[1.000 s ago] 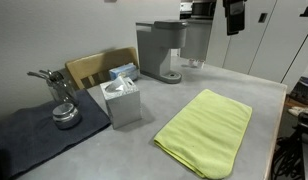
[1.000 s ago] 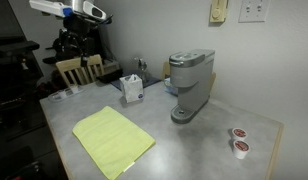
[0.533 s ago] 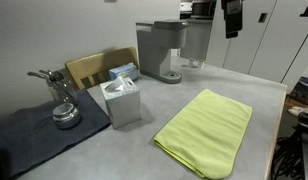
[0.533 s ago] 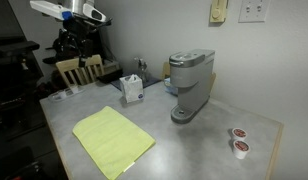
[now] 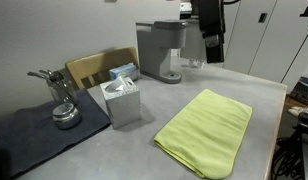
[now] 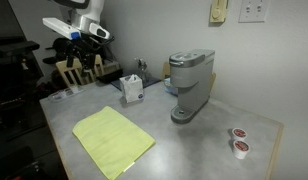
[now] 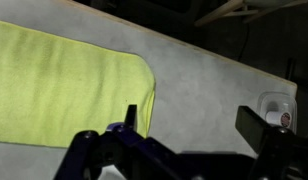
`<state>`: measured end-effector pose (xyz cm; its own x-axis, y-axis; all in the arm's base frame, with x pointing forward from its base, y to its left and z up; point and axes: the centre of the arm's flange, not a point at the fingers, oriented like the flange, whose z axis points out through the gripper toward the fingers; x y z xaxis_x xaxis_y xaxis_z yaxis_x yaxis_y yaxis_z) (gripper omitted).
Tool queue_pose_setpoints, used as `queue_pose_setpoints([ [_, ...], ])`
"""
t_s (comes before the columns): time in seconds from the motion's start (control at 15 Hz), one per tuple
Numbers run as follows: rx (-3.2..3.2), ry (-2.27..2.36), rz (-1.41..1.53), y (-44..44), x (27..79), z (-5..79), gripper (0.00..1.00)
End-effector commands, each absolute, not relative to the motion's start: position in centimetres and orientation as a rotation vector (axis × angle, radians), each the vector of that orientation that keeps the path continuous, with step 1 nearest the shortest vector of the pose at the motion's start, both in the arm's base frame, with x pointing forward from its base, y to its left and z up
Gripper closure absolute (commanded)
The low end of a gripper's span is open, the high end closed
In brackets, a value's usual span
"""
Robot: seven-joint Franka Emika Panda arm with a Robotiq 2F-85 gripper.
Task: Fold the towel
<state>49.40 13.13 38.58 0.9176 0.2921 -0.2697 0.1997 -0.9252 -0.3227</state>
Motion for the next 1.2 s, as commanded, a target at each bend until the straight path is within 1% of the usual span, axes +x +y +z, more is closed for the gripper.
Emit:
queue_pose_setpoints([
  [0.0,-2.804,-0.311,0.457,14.7,51.4,35.9,0.00],
  [0.33,-2.868,-0.129,0.368,16.0,52.7,32.9,0.00],
  [0.4,-2.871,-0.121,0.385,16.2,52.9,32.5,0.00],
  [0.47,-2.854,-0.156,0.392,15.6,51.9,33.3,0.00],
  [1.13,-2.857,-0.136,0.398,15.9,52.3,32.8,0.00],
])
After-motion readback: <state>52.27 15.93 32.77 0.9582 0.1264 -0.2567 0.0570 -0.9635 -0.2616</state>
